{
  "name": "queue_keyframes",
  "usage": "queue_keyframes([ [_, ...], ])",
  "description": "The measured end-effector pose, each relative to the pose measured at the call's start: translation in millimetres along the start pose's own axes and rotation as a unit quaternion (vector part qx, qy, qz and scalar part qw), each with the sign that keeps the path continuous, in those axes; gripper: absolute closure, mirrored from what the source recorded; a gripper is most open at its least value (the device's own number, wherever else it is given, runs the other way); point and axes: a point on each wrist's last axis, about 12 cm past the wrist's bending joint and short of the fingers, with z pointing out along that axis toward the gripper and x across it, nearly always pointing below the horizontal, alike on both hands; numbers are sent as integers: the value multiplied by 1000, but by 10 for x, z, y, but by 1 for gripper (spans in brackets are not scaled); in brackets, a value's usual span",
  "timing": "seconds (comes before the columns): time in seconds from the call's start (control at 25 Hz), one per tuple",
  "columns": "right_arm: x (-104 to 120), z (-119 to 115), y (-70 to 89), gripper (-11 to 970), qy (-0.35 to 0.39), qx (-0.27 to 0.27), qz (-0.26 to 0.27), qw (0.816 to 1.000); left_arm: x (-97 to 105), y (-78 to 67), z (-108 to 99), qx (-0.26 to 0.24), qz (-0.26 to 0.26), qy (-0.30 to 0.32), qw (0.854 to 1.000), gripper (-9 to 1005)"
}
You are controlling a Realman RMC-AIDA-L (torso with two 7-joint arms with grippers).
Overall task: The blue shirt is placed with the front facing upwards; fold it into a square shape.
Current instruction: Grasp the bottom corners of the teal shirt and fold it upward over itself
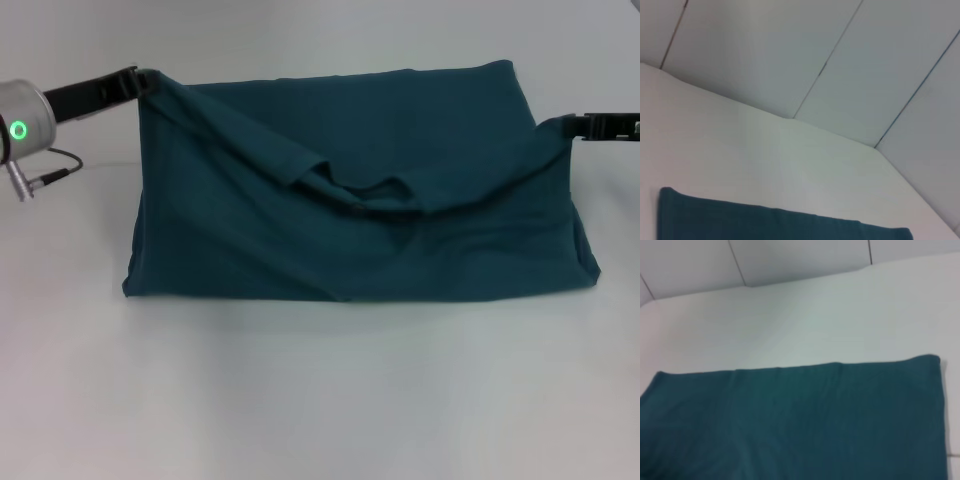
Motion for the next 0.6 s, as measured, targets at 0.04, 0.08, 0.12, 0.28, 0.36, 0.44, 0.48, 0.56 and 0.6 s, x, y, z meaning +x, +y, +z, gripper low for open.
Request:
queue_keyframes([
  [0.04,23,28,6,927,3,3,0,1000,40,-1,17,-3,0,2,1000,989],
  [0.08,44,50,6,927,6,7,-1,1000,74,2,29,-7,1,2,1000,989],
  [0.12,66,68,5,927,8,12,-1,1000,116,3,42,-11,0,4,1000,989],
  [0.28,158,133,21,927,16,21,-5,1000,230,-2,74,-18,0,6,1000,989],
  [0.36,198,159,33,927,19,24,-6,1000,288,-13,91,-18,0,5,1000,988],
  [0.44,220,174,39,927,19,26,-7,999,348,-26,107,-17,0,7,1000,988],
  [0.48,230,179,44,927,19,26,-7,999,363,-29,109,-16,0,7,1000,988],
  [0.56,249,185,50,927,20,26,-8,999,372,-30,110,-16,1,7,1000,988],
  [0.6,254,186,50,927,20,26,-9,999,373,-30,110,-16,1,7,1000,988],
])
